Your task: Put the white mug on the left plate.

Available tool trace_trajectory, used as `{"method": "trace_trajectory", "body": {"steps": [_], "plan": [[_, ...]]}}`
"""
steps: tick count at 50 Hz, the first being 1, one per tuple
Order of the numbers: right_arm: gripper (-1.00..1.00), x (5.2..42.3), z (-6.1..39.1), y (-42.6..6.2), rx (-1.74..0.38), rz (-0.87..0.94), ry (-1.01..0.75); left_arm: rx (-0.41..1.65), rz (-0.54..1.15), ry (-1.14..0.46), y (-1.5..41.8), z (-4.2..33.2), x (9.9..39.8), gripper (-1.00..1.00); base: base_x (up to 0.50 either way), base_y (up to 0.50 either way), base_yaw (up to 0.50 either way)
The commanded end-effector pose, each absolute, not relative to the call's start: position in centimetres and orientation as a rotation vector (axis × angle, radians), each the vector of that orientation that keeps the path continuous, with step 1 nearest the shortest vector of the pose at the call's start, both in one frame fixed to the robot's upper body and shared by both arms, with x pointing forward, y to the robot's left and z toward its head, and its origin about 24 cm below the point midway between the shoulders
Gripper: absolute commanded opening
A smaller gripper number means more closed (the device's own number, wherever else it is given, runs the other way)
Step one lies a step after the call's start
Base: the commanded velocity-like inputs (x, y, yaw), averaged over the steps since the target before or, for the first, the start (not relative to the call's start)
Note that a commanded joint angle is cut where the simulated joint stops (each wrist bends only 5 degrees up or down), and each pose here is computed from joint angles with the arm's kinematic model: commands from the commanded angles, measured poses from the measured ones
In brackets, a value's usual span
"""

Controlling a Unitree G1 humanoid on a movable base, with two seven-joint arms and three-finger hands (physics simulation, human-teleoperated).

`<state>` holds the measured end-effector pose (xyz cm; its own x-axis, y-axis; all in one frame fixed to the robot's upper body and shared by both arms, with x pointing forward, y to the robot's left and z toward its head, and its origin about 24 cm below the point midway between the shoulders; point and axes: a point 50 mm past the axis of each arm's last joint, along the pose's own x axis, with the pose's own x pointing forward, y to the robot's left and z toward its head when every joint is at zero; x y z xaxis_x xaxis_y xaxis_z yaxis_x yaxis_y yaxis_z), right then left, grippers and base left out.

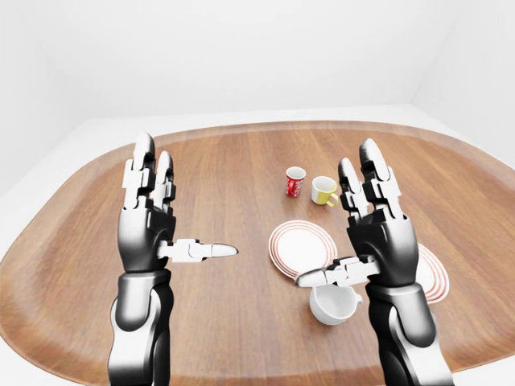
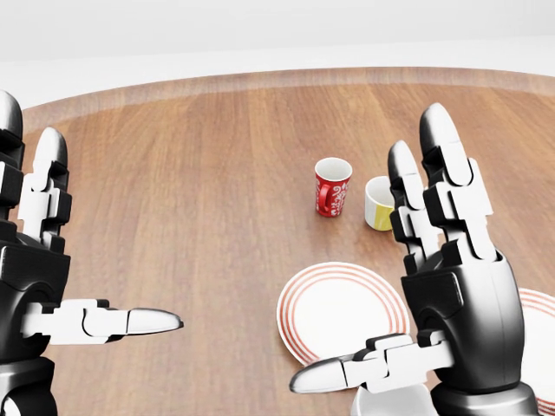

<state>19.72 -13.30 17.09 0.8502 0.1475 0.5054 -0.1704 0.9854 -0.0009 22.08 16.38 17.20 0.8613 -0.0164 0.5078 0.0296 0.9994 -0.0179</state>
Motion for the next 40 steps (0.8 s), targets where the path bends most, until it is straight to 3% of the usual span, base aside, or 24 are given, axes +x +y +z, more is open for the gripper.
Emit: {"method": "trace_trajectory", "body": {"steps": [1, 40], "plan": [[1.00, 19.5, 16.4, -12.6, -0.003, 0.212, -0.497, -0.026, -0.022, -0.534, 16.4, 17.2, 22.1, 1.00, 0.00, 0.00, 0.00], [1.00, 20.1, 13.8, -12.7, -0.372, 0.248, -0.356, -0.026, -0.021, -0.535, 16.5, 17.3, 22.2, 1.00, 0.00, 0.00, 0.00]]}}
